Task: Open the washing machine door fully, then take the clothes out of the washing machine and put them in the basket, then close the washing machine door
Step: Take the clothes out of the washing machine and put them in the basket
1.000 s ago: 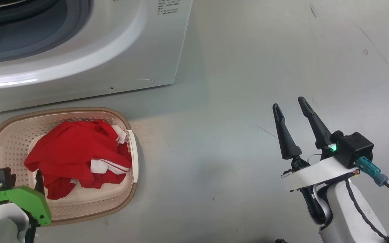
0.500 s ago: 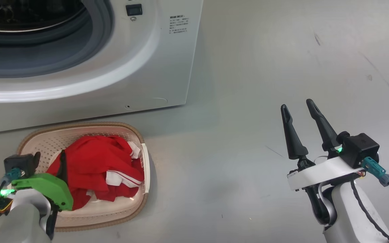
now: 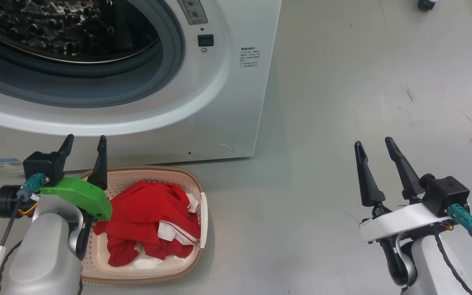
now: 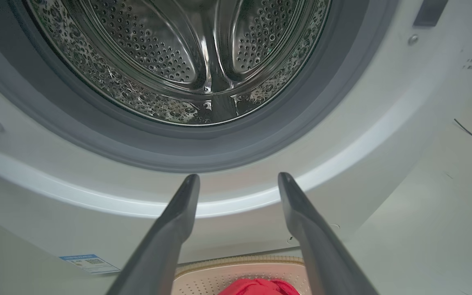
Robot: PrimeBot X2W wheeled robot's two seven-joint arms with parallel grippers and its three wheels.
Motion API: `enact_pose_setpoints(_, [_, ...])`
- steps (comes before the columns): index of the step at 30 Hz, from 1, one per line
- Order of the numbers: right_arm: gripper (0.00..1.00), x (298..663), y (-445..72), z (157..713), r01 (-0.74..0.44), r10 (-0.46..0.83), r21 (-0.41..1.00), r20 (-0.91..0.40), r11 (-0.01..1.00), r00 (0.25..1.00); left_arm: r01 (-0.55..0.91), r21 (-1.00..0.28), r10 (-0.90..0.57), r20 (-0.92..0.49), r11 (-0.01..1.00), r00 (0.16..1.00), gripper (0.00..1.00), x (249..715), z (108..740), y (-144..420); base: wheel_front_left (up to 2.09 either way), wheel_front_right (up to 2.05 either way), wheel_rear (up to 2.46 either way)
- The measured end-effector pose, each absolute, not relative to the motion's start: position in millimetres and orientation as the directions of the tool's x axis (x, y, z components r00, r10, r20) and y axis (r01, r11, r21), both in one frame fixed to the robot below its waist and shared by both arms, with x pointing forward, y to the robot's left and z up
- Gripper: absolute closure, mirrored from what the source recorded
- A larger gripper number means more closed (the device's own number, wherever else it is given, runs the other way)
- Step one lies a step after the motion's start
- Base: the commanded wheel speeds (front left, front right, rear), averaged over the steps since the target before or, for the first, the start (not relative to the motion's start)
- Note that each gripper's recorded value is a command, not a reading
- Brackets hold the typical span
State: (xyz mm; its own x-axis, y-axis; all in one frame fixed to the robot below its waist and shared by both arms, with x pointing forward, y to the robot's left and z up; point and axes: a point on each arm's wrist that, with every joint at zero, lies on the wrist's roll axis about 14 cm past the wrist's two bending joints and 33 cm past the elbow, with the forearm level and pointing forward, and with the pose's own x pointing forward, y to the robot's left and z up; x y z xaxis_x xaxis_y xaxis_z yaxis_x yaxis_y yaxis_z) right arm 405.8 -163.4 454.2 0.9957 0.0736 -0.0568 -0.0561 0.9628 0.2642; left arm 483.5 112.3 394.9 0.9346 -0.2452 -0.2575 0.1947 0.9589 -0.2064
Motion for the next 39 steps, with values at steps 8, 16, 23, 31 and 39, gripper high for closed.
enact_pose_setpoints(8, [0.00,399,-154,469,-0.090,0.098,0.272,-0.017,0.958,0.995,0.185,-0.201,-0.210,-0.114,0.962,0.971,0.00,475,448,126,0.00,0.00,0.00])
enact_pose_setpoints(16, [0.00,390,-145,482,-0.124,0.124,0.275,0.017,0.954,0.992,0.147,-0.216,-0.163,-0.060,0.965,0.985,0.00,445,467,142,0.00,0.00,0.00])
enact_pose_setpoints(23, [0.00,382,-141,491,-0.140,0.133,0.273,0.043,0.952,0.990,0.107,-0.241,-0.118,-0.030,0.965,0.993,0.00,422,475,154,0.00,0.00,0.00])
enact_pose_setpoints(31, [0.00,379,-141,496,-0.146,0.135,0.273,0.058,0.951,0.989,0.095,-0.249,-0.098,-0.001,0.964,0.995,0.00,410,482,160,0.00,0.00,0.00])
enact_pose_setpoints(39, [0.00,377,-142,498,-0.143,0.130,0.272,0.066,0.952,0.989,0.117,-0.228,-0.120,0.003,0.967,0.993,0.00,399,482,154,0.00,0.00,0.00])
